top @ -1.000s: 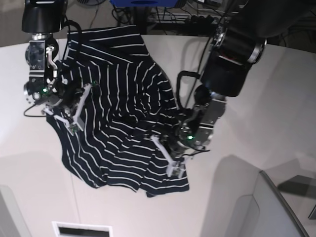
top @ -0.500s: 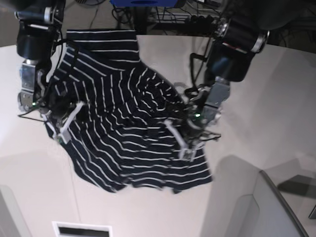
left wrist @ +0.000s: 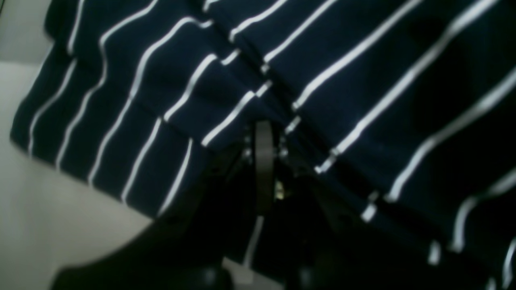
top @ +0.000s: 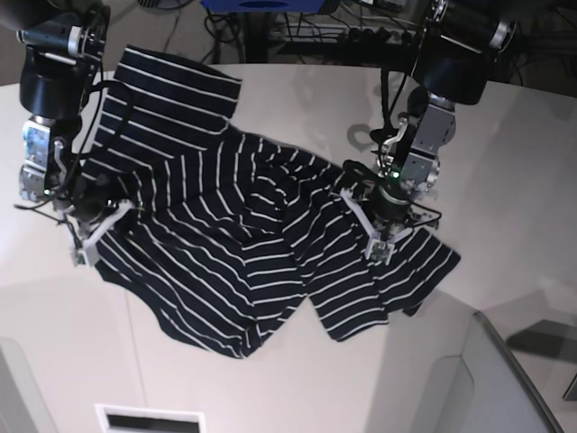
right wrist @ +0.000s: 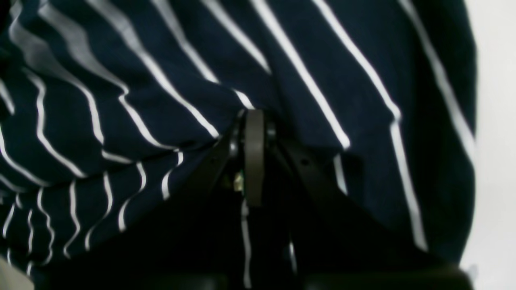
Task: Layout the t-shirt on the table in an organized manner, then fold the t-shirt properly
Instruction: 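Grasp the shirt with the left gripper beside the right gripper, then lift and stretch the shirt between both grippers, lay it flat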
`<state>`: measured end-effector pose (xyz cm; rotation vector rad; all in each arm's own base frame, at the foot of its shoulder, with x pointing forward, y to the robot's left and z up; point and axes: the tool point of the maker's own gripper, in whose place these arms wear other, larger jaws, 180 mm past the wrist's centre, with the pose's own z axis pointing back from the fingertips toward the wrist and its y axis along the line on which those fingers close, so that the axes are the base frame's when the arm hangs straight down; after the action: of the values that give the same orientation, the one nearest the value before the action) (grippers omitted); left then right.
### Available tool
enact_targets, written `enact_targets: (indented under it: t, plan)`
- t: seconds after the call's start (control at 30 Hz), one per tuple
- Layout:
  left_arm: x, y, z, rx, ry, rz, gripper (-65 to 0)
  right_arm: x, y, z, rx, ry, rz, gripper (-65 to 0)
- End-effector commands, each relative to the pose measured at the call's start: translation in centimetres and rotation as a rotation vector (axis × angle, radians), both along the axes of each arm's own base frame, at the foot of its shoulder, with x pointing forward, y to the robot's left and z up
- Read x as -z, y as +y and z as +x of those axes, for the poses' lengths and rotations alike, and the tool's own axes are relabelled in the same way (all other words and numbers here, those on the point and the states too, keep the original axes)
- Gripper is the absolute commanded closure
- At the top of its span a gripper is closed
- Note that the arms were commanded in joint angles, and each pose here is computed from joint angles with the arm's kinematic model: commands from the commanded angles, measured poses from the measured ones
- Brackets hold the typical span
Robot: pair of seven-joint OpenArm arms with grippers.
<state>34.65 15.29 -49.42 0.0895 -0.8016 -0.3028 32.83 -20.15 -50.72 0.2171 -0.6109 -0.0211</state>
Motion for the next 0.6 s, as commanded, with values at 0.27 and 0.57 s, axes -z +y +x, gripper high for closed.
enact_targets:
  t: [0.27, 0.57]
  plan:
    - [-3.6, 8.2, -1.7, -0.226, 0.055, 0.04, 0.0, 0.7, -4.6, -2.0, 0.117, 0.115, -0.188, -0.3]
    - [-8.2, 9.7, -0.8, -0.26, -0.064, 0.038, 0.0, -5.8, -3.6, 1.0, 0.096, -0.055, -0.249, -0.6]
